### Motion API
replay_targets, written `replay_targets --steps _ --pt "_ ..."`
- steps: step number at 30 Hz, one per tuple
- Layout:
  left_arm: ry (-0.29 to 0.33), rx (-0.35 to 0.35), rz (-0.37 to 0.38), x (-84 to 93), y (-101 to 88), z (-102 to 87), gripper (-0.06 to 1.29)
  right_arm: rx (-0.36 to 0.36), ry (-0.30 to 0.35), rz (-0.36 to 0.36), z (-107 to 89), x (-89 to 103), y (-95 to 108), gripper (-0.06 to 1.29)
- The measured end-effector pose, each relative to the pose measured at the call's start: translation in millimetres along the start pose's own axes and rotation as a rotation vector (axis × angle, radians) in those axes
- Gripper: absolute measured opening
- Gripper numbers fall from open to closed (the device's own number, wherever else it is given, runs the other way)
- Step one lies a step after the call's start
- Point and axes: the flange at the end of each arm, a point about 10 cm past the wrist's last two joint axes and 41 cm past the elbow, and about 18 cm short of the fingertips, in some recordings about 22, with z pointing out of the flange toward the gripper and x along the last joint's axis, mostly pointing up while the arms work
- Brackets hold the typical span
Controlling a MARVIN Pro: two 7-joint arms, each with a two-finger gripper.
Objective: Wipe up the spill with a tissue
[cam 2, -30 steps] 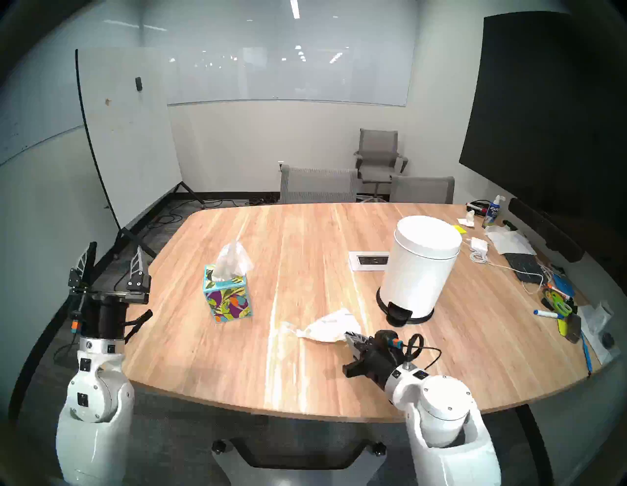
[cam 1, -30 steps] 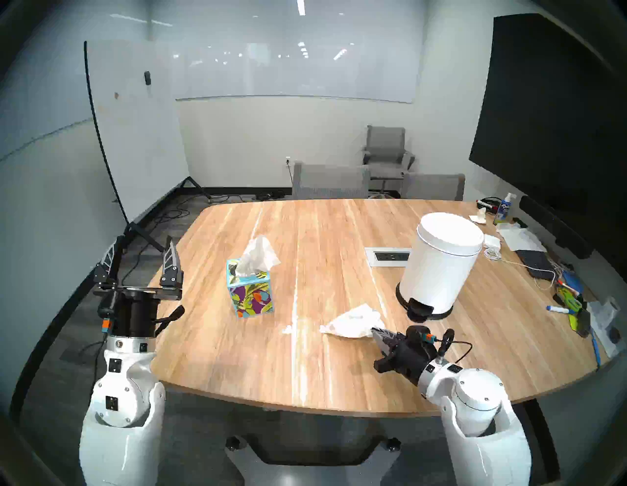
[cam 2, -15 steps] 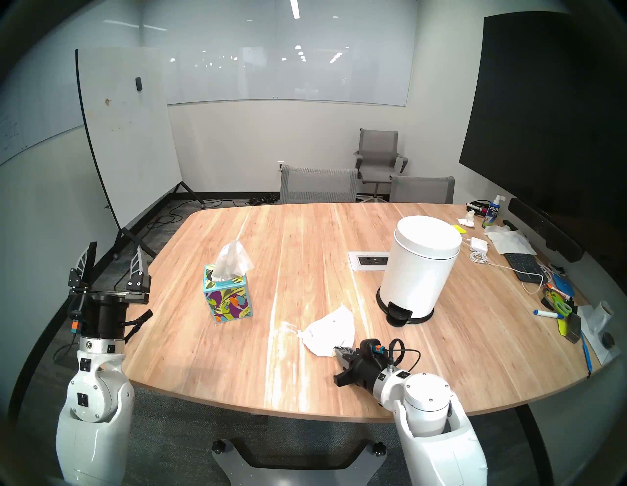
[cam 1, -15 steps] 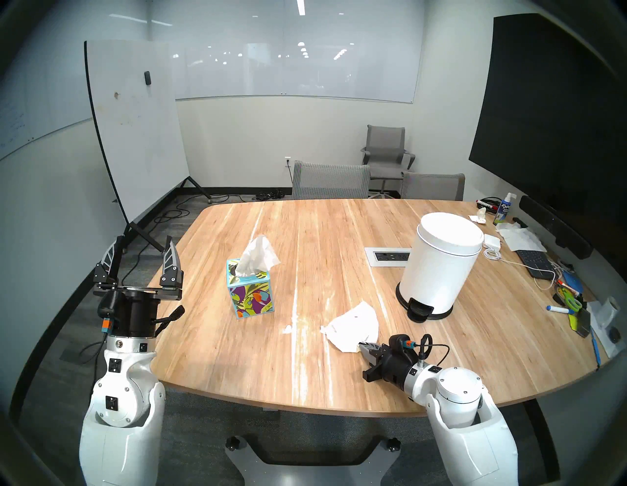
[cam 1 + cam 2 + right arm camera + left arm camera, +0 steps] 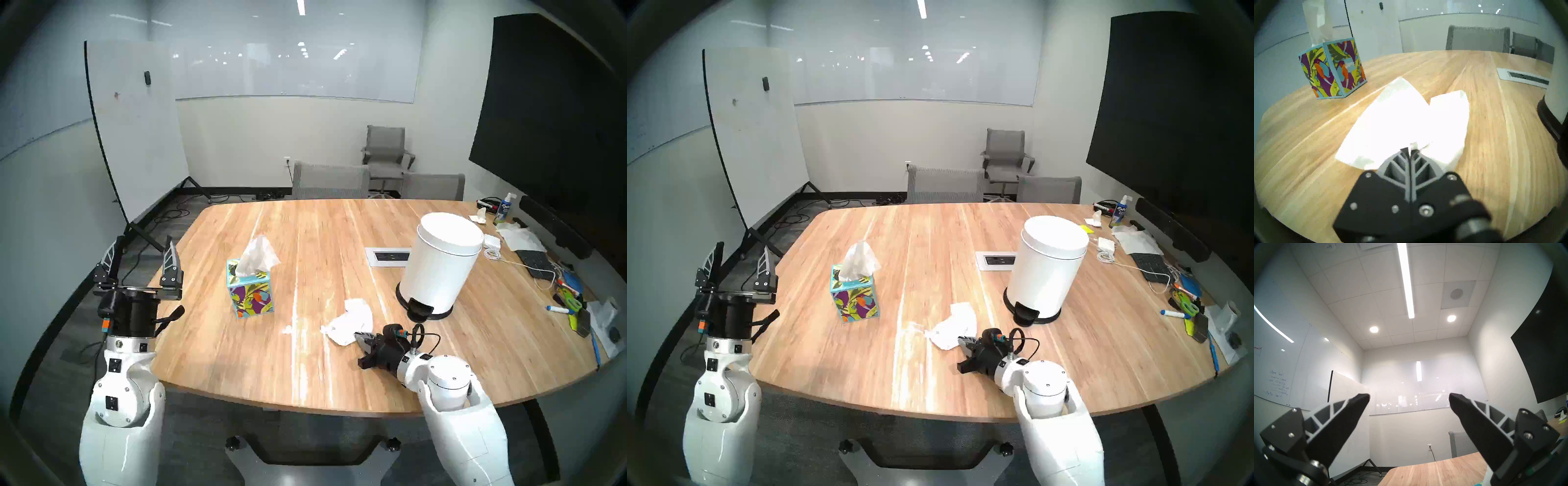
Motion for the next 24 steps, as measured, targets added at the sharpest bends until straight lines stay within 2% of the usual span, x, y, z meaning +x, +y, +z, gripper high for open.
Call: replay_targets --steps 10,24 --pt "0.000 0.000 0.000 0.0 0.0 0.0 1.27 0.009 0.013 -0.006 6.3 5.7 6 -0.03" --pt "0.000 0.000 0.000 0.0 0.0 0.0 1.27 0.029 0.000 -0.012 21.4 4.2 13 -0.03"
